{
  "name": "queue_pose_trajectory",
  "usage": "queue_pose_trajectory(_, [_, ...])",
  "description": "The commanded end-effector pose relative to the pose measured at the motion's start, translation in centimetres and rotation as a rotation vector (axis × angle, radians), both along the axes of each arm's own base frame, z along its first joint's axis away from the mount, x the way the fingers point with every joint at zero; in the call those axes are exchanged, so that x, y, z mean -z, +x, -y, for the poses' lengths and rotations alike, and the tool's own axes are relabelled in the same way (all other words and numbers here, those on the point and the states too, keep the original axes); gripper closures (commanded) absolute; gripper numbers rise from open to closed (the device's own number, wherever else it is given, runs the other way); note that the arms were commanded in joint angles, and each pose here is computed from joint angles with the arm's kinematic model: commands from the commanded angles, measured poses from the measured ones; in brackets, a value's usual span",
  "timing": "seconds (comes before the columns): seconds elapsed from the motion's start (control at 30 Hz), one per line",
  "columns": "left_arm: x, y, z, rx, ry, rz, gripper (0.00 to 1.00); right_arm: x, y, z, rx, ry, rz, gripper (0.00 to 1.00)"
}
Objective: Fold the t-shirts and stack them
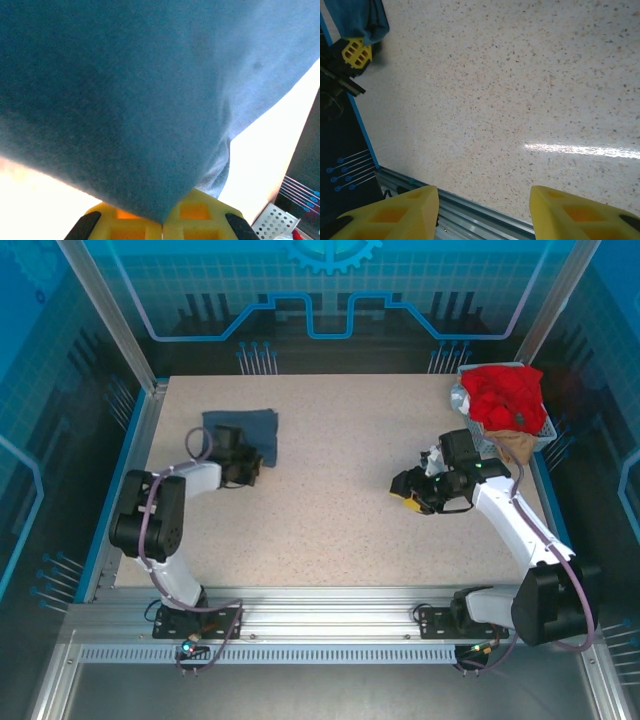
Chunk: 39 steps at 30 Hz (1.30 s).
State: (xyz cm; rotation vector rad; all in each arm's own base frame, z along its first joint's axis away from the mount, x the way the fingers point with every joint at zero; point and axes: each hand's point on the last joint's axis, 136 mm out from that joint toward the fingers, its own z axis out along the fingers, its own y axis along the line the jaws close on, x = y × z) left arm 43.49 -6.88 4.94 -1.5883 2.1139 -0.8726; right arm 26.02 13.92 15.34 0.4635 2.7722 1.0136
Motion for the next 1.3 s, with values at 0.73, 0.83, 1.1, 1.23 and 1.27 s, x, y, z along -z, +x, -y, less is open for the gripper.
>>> queue_pose_trajectory(0.73, [-2.2,9.1,-10.3,0.17,0.016,0.048,0.58,-6.2,4.2,-3.5,0.007,0.014,0.182,0.47])
queue_pose_trajectory(0.83, [-6.2,6.1,-10.0,0.187,0.124,0.067,0.43,-9.6,5.7,-3.6,0.07,0.094,0.374,0.43])
queue_pose_trajectory(1.1, [-14.2,-4.0,-5.6,0.197,0.358,0.119,0.01,-15.1,7.5,-3.9,0.119,0.18,0.678,0.15])
queue_pose_trajectory(1.23, [-17.1,-7.4,-3.0,0.264,0.434,0.238,0.01,-14.1,6.8,-3.6,0.082,0.112,0.578,0.0])
queue_pose_trajectory(1.27, [-18.1,-8.4,-2.8,0.284,0.488,0.259,0.01,-14.1,6.5,-3.9,0.039,0.094,0.589,0.0])
